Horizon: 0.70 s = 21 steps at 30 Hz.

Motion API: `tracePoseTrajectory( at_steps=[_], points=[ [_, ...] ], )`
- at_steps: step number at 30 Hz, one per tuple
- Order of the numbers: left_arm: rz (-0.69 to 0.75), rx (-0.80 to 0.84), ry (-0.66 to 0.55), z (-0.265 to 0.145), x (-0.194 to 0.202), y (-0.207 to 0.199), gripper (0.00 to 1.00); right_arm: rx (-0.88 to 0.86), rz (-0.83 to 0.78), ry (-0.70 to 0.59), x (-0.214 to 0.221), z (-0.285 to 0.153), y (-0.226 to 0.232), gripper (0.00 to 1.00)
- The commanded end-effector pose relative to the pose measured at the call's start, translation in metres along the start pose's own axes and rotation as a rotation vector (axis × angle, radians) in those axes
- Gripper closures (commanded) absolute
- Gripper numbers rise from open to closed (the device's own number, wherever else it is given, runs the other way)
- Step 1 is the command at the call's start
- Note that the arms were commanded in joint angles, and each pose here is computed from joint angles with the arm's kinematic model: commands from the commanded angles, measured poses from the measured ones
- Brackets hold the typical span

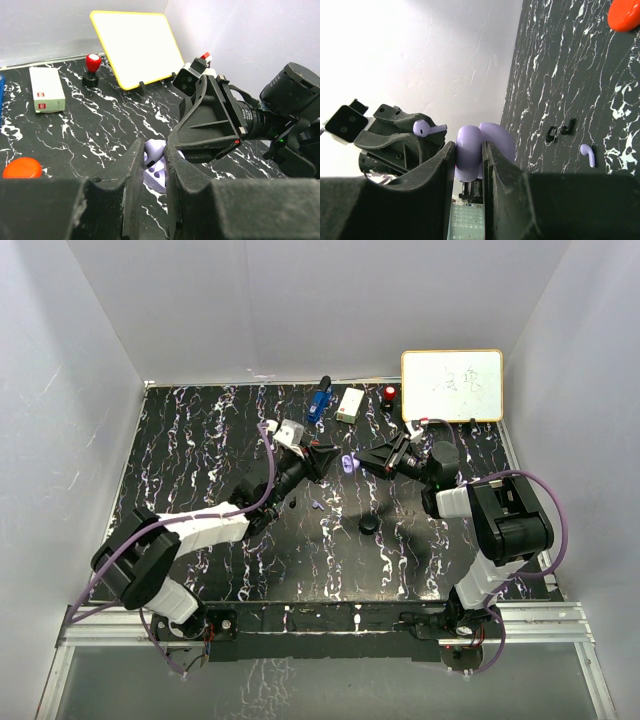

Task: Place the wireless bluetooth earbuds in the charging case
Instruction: Place the earbud in the charging case.

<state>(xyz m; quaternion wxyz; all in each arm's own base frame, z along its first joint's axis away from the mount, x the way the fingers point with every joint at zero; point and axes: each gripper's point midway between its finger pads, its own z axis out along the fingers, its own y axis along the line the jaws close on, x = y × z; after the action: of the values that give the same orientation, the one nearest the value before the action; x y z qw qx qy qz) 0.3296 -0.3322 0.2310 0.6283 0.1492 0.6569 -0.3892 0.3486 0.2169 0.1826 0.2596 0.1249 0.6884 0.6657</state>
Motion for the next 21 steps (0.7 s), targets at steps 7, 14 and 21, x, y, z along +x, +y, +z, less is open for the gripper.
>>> tracePoseTrajectory(
  at_steps=[7, 14, 21],
  points=[
    [-0.074, 0.116, -0.212, 0.002, -0.034, -0.018, 1.00, -0.112, -0.019, -0.007, 0.001, 0.001, 0.025, 1.00],
    [-0.110, 0.132, -0.221, 0.005, -0.030, -0.019, 1.00, -0.116, 0.014, -0.005, 0.003, 0.003, 0.019, 1.00],
    [-0.136, 0.137, -0.211, 0.006, -0.023, -0.018, 1.00, -0.125, 0.018, -0.004, 0.004, 0.004, 0.020, 1.00]
  ],
)
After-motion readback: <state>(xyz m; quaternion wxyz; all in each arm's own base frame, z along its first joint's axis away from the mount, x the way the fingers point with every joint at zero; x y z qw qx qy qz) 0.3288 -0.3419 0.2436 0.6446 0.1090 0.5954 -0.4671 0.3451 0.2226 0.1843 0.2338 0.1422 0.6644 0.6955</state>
